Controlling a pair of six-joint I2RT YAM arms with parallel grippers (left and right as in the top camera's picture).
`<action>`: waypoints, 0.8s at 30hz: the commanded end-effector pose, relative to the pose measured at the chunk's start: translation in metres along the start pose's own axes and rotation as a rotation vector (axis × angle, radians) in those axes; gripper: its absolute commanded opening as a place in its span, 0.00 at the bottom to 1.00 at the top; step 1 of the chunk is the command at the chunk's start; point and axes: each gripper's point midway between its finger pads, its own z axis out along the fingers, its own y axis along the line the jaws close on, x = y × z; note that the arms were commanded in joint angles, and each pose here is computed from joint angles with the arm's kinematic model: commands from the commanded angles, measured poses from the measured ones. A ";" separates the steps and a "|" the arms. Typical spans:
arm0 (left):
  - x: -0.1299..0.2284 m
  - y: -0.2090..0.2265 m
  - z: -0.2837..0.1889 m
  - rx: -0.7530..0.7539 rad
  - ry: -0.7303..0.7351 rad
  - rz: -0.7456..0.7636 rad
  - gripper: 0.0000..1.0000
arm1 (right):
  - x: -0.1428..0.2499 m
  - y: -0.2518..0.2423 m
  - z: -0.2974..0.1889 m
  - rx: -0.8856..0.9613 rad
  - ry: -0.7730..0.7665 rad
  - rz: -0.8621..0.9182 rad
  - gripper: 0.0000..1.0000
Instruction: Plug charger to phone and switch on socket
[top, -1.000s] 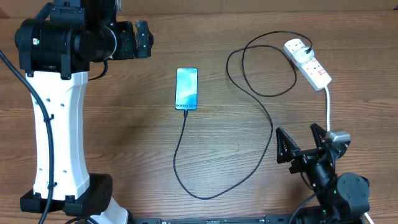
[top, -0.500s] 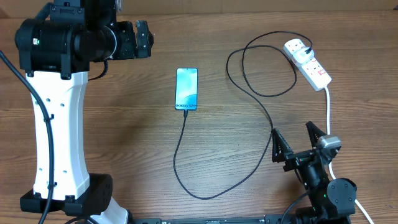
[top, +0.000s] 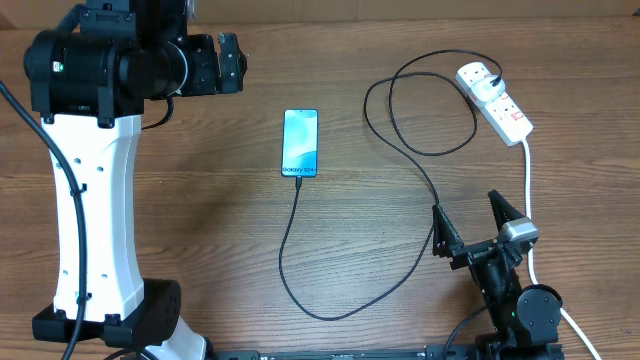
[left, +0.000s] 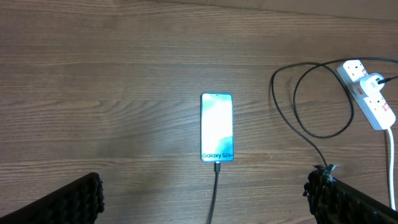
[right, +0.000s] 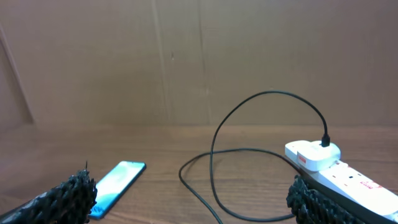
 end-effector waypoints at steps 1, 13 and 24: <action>-0.001 0.003 0.004 -0.013 0.004 -0.006 1.00 | 0.009 0.004 0.000 -0.029 0.026 -0.073 1.00; -0.001 0.004 0.004 -0.013 0.004 -0.006 1.00 | 0.025 -0.006 -0.001 0.022 0.092 -0.107 1.00; -0.001 0.003 0.004 -0.013 0.004 -0.006 0.99 | 0.026 -0.009 -0.002 0.041 0.094 -0.094 1.00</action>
